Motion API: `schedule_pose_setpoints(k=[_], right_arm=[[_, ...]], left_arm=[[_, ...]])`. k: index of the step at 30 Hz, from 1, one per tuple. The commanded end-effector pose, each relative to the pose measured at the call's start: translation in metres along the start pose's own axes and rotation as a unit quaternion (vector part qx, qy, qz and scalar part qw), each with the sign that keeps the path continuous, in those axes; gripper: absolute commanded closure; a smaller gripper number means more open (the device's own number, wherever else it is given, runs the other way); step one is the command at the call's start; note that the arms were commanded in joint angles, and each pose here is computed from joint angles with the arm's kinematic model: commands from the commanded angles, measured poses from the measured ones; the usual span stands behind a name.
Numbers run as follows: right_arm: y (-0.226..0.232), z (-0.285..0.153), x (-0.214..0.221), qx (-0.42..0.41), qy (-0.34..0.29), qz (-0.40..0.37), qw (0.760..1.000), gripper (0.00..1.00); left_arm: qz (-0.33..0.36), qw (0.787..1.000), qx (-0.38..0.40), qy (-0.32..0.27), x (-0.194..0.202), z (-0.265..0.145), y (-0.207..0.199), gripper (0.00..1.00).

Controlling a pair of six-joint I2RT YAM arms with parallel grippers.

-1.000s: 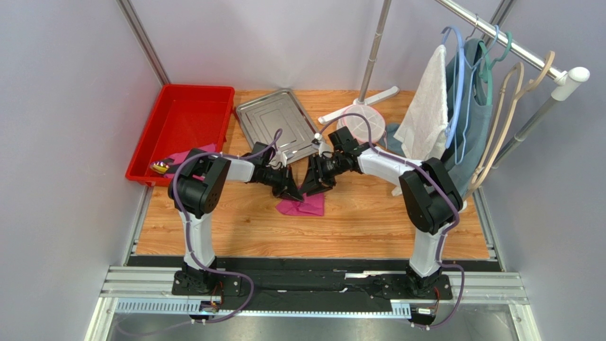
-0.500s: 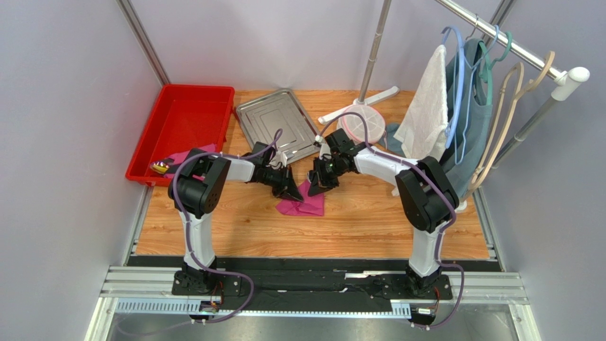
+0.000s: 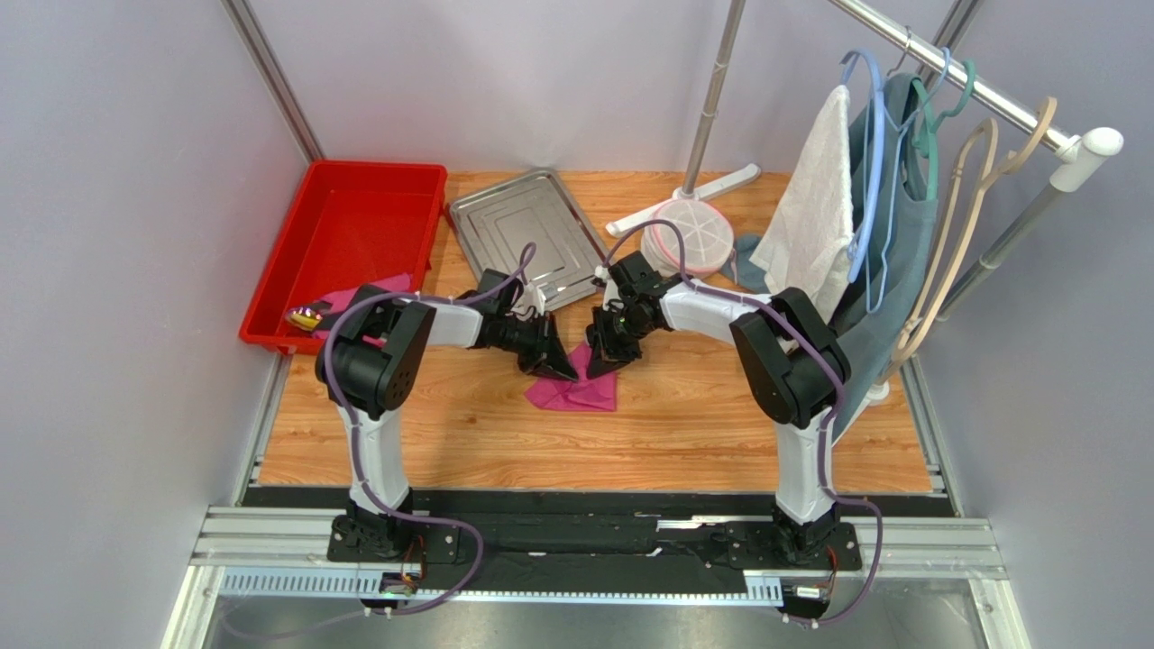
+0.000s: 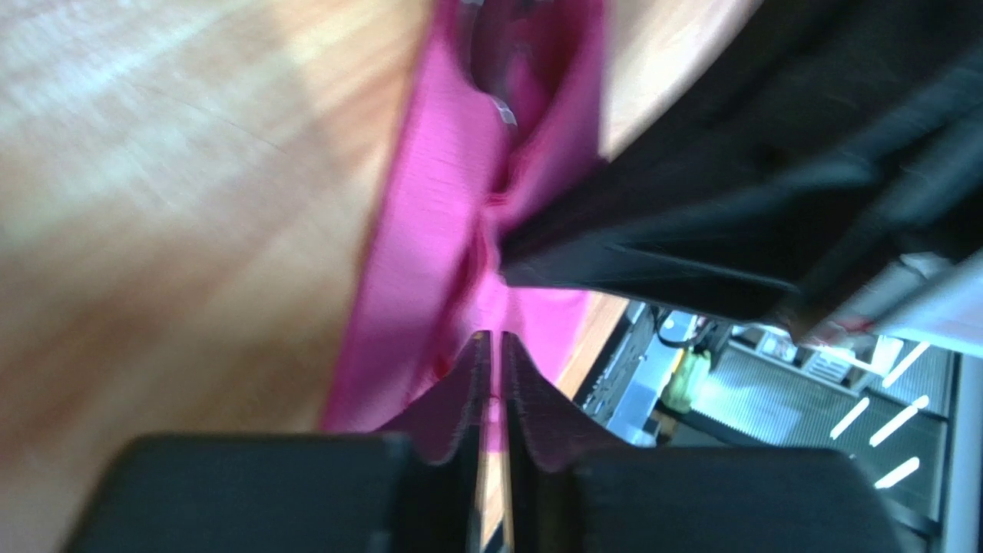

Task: Place the utensils on the paper napkin and roll it up

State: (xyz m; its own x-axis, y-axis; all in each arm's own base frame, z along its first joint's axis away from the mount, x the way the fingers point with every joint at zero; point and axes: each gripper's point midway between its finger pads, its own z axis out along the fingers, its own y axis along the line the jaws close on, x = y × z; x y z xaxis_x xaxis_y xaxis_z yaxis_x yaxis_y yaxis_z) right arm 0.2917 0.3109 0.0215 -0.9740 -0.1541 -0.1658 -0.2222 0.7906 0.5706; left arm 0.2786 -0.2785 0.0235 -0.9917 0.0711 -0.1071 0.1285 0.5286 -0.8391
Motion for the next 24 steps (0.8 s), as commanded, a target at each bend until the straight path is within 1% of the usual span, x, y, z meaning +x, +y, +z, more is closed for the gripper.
schedule_pose_setpoints(k=[1, 2, 6, 13, 17, 20, 24], right_arm=[[-0.012, 0.014, -0.001, 0.017, -0.002, -0.008, 1.000, 1.00], [-0.012, 0.014, 0.001, 0.016, 0.000, -0.006, 1.000, 1.00], [-0.013, 0.016, 0.006, 0.011, 0.004, -0.003, 1.000, 1.00], [-0.015, 0.016, 0.011, 0.010, 0.011, -0.001, 1.000, 1.00], [-0.012, 0.013, 0.008, 0.001, 0.010, -0.001, 1.000, 1.00], [-0.009, 0.010, 0.004, -0.006, 0.006, -0.006, 1.000, 1.00], [0.004, 0.003, -0.005, -0.032, 0.000, -0.013, 0.999, 1.00]], left_arm=[[0.070, 0.995, 0.052, -0.055, -0.019, -0.025, -0.045, 0.82], [0.083, 0.993, 0.060, -0.060, -0.020, -0.031, -0.056, 0.81], [0.095, 0.991, 0.074, -0.052, -0.007, -0.034, -0.070, 0.77], [0.064, 0.995, 0.072, -0.021, 0.015, -0.009, -0.064, 0.79], [0.043, 0.998, 0.050, -0.002, 0.023, 0.003, -0.042, 0.83], [0.027, 0.999, 0.027, 0.013, 0.030, 0.003, -0.021, 0.86], [0.000, 1.000, 0.002, 0.030, 0.038, 0.007, 0.004, 0.93]])
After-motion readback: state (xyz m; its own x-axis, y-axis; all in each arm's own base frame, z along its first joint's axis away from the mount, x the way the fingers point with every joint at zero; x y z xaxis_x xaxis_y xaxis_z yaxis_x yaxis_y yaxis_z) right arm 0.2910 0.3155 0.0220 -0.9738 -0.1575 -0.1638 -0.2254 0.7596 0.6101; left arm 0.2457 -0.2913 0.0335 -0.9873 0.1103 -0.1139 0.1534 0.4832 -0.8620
